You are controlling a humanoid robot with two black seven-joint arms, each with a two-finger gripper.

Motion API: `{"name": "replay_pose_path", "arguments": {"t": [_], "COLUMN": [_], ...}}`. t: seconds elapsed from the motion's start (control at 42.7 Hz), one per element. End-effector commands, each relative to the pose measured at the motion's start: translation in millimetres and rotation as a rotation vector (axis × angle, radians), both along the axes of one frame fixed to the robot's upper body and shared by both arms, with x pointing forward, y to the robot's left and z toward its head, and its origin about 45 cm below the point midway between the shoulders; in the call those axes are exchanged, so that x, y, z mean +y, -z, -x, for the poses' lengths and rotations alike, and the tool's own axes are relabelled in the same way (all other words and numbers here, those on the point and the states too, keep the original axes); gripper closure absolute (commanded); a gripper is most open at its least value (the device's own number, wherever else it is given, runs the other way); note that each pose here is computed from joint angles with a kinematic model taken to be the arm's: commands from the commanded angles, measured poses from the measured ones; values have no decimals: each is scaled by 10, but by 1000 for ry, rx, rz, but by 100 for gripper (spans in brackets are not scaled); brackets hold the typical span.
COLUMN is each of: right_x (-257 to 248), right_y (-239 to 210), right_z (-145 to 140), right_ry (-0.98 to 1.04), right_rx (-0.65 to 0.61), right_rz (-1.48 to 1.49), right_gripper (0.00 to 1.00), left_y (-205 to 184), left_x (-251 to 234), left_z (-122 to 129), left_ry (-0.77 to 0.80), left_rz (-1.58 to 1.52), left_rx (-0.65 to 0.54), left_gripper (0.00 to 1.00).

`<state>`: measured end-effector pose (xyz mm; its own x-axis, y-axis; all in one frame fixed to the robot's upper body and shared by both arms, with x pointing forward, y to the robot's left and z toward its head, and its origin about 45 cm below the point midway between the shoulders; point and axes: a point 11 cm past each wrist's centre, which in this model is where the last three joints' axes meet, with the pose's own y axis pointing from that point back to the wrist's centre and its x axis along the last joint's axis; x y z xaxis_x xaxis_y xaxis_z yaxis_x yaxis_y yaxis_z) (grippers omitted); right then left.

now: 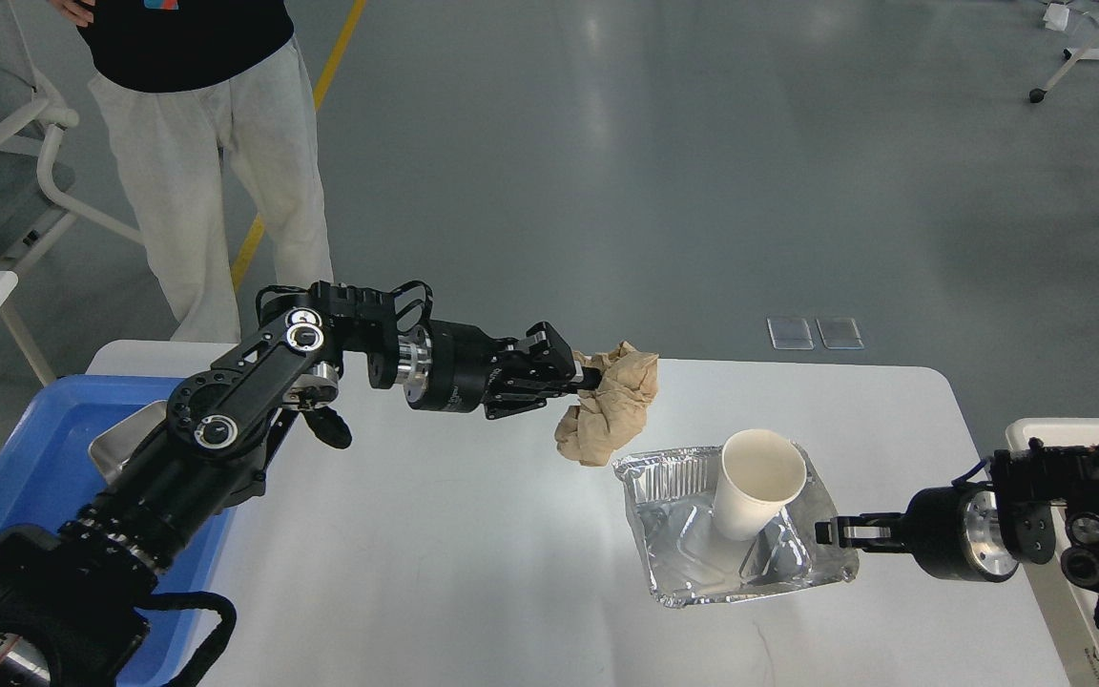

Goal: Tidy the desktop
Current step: 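Lift the beige cloth with the left gripper and carry it over the foil tray, then lower the beige cloth into the foil tray and open the left gripper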

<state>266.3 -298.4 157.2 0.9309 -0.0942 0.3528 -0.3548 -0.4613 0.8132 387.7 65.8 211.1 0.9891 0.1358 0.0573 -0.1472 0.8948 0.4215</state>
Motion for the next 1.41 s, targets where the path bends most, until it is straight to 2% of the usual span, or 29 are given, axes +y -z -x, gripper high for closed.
{"name": "replay_pose_path", "arguments": {"t": [0.0, 0.258, 0.562, 1.054, 1.336, 1.383], "right_x": [10, -3, -127, -159, -116, -116], "right_y": [8, 10, -6, -27, -55, -55], "right_z": [-1, -18, -147, -195, -199, -199], "right_ry": [-1, 3, 42, 59, 52, 52], "right_rx": [1, -2, -35, -44, -47, -47], "right_rz": [-1, 0, 23, 22, 10, 10], "right_gripper": [100, 100, 100, 100, 100, 100], "left_y": [86, 103, 108, 185, 269, 272], "left_x": [-354, -646, -579, -379, -490, -493], "left_z": [131, 245, 210, 153, 240, 239], "left_ry": [45, 86, 75, 36, 46, 46], "left_rz": [19, 35, 27, 12, 20, 18], "left_rx": [38, 57, 53, 66, 98, 100], "left_gripper": [100, 100, 100, 98, 88, 81]}}
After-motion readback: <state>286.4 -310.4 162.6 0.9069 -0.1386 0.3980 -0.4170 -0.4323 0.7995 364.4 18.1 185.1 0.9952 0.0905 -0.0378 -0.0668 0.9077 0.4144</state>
